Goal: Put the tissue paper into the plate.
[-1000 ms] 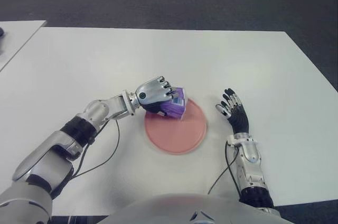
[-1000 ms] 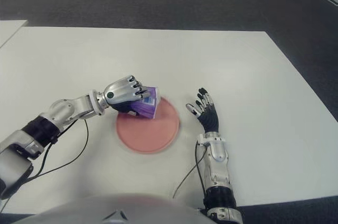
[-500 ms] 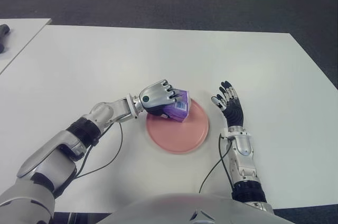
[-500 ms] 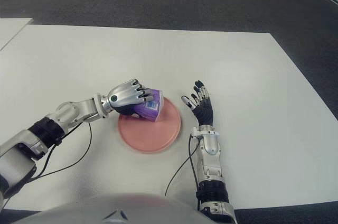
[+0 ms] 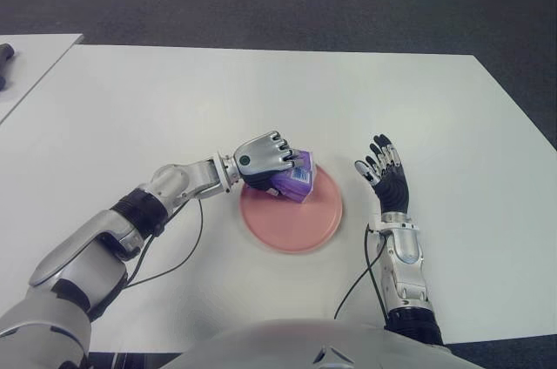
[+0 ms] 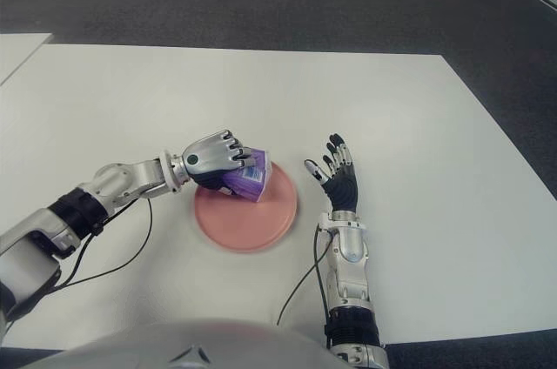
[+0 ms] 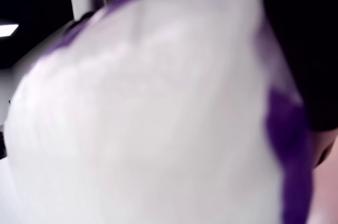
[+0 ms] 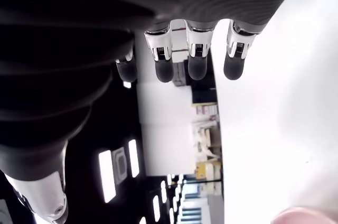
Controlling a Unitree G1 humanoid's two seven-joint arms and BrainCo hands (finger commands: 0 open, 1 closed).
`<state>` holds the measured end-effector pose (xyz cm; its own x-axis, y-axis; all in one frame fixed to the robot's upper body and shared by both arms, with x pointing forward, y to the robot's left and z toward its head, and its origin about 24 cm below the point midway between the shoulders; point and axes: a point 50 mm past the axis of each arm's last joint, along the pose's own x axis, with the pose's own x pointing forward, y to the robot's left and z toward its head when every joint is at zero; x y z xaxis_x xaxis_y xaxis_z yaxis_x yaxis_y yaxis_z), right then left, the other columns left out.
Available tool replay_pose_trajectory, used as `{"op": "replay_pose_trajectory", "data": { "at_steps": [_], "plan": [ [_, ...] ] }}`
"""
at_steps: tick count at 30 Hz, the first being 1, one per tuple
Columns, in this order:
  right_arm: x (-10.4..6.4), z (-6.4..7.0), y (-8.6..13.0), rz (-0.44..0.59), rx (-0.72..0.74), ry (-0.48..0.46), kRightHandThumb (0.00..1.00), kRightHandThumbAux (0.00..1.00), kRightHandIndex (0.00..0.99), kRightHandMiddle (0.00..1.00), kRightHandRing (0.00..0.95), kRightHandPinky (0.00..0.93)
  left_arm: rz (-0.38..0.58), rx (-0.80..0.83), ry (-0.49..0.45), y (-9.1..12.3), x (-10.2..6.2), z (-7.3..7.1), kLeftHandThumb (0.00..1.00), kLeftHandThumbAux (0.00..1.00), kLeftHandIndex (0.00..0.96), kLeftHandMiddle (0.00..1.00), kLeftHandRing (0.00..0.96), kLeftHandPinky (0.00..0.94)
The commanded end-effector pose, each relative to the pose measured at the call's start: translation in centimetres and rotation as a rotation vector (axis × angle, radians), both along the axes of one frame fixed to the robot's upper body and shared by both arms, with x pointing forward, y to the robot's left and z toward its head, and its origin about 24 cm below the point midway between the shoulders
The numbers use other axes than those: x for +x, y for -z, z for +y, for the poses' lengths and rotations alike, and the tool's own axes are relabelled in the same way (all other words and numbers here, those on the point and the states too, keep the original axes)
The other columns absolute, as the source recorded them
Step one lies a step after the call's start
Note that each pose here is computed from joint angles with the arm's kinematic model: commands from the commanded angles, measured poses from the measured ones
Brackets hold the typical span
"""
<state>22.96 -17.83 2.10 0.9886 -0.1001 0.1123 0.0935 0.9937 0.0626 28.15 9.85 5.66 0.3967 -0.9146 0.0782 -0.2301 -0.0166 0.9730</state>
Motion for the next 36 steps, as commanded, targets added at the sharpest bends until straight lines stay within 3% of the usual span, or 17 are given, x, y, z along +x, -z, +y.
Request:
{"op": "replay_pose_trajectory", "data": {
  "at_steps": [1,11,28,33,35,36],
  "plan": [
    [-0.2,-0.2,0.6,0.051,0.016,0.01,0.0,0.673,0.0,0.007,0.0,0.028,0.103,0.056,0.003,1.8,-1.1,0.4,0.746,0.694,0.444,0.83,0.838,0.845],
    [-0.2,-0.2,0.8,0.07,0.011,-0.001,0.0,0.697,0.0,0.001,0.0,0.026,0.156,-0.04,0.044,1.3,-2.1,0.0,0.747,0.693,0.444,0.828,0.834,0.826],
    [0.2,-0.4,1.3,0.075,0.012,0.007,0.0,0.709,0.0,0.0,0.0,0.018,0.403,-0.121,0.131,0.0,-3.5,-1.2,0.747,0.694,0.445,0.807,0.813,0.775],
    [0.5,-0.4,1.5,0.089,0.017,0.005,0.004,0.722,0.0,0.0,0.0,0.018,0.404,-0.056,0.11,0.9,-2.9,-1.8,0.714,0.699,0.437,0.741,0.721,0.679],
    [0.6,-0.4,1.6,0.096,0.017,0.006,0.008,0.733,0.0,0.0,0.0,0.019,0.406,-0.035,0.1,1.5,-2.5,-2.0,0.697,0.703,0.429,0.604,0.568,0.537],
    [0.3,-1.1,2.1,0.12,0.021,0.004,0.009,0.734,0.0,0.0,0.0,0.019,0.392,0.002,0.09,1.4,-2.2,-1.6,0.695,0.704,0.428,0.584,0.547,0.517]
  ]
}}
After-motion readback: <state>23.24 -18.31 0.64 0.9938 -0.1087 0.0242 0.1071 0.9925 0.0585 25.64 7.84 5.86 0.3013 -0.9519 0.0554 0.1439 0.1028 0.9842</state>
